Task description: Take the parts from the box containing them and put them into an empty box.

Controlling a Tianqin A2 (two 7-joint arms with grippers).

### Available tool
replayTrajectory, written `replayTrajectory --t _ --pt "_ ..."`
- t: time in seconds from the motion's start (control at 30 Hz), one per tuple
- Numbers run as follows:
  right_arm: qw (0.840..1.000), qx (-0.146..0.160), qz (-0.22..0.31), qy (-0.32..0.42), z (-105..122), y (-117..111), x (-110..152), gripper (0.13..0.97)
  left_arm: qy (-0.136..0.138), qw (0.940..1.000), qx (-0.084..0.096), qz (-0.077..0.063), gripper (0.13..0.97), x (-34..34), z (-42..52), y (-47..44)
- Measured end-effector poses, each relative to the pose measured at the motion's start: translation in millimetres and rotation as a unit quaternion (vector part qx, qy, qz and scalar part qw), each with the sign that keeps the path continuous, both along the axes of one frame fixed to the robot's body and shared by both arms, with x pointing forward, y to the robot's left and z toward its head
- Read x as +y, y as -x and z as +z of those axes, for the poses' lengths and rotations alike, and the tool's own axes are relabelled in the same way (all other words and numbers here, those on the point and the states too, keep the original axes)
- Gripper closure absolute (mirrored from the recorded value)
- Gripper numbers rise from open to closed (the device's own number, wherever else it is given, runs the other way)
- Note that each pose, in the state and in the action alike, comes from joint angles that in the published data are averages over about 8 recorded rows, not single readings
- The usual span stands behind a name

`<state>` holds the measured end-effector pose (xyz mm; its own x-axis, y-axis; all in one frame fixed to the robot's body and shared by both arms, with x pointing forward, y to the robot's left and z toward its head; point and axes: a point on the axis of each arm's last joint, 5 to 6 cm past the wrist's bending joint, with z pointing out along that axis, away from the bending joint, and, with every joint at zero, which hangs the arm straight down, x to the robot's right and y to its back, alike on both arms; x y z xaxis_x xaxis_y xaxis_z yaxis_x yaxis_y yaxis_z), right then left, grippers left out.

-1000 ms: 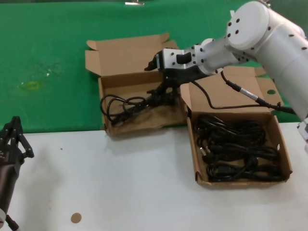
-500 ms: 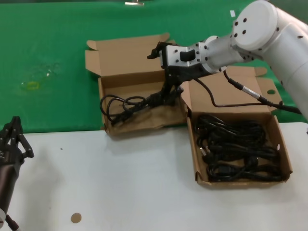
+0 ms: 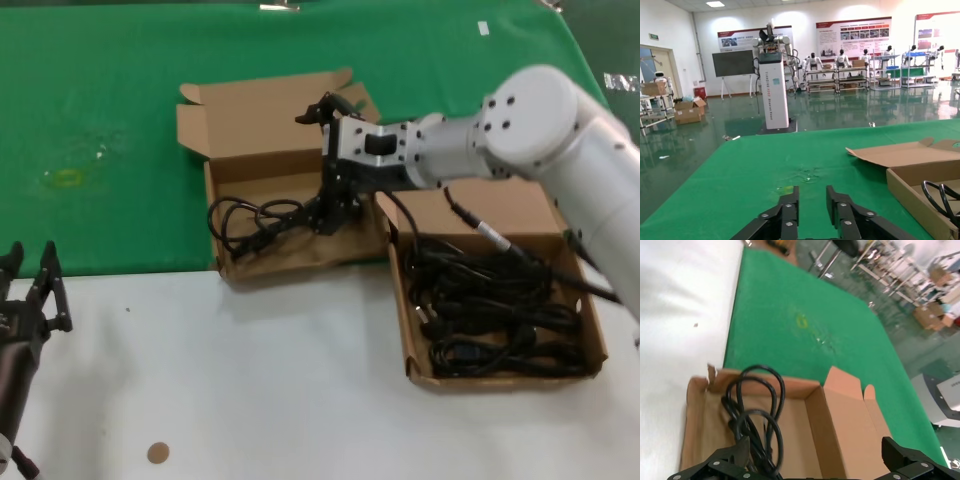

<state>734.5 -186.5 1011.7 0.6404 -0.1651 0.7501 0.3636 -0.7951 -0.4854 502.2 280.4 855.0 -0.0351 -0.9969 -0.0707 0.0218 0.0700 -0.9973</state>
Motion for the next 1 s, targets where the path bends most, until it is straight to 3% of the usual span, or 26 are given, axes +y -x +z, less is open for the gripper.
replayTrajectory --t 0.17,0.3,0.63,0.87,1.0 --pt "0.999 -0.003 -0.013 -0.049 -20 10 1 0.174 0.0 1.0 0.0 0.0 0.81 0.0 0.0 0.0" --pt "0.996 -0.006 -0.027 -0.089 -35 20 0 0.146 0.0 1.0 0.0 0.0 0.81 0.0 0.0 0.0" --pt "0.98 -0.01 -0.072 -0.184 -69 46 -6 0.131 0.0 1.0 0.0 0.0 0.606 0.0 0.0 0.0" --pt "0.963 -0.012 -0.11 -0.245 -90 68 -13 0.13 0.0 1.0 0.0 0.0 0.41 0.0 0.0 0.0" --pt "0.951 -0.013 -0.134 -0.278 -100 81 -19 0.13 0.0 1.0 0.0 0.0 0.349 0.0 0.0 0.0"
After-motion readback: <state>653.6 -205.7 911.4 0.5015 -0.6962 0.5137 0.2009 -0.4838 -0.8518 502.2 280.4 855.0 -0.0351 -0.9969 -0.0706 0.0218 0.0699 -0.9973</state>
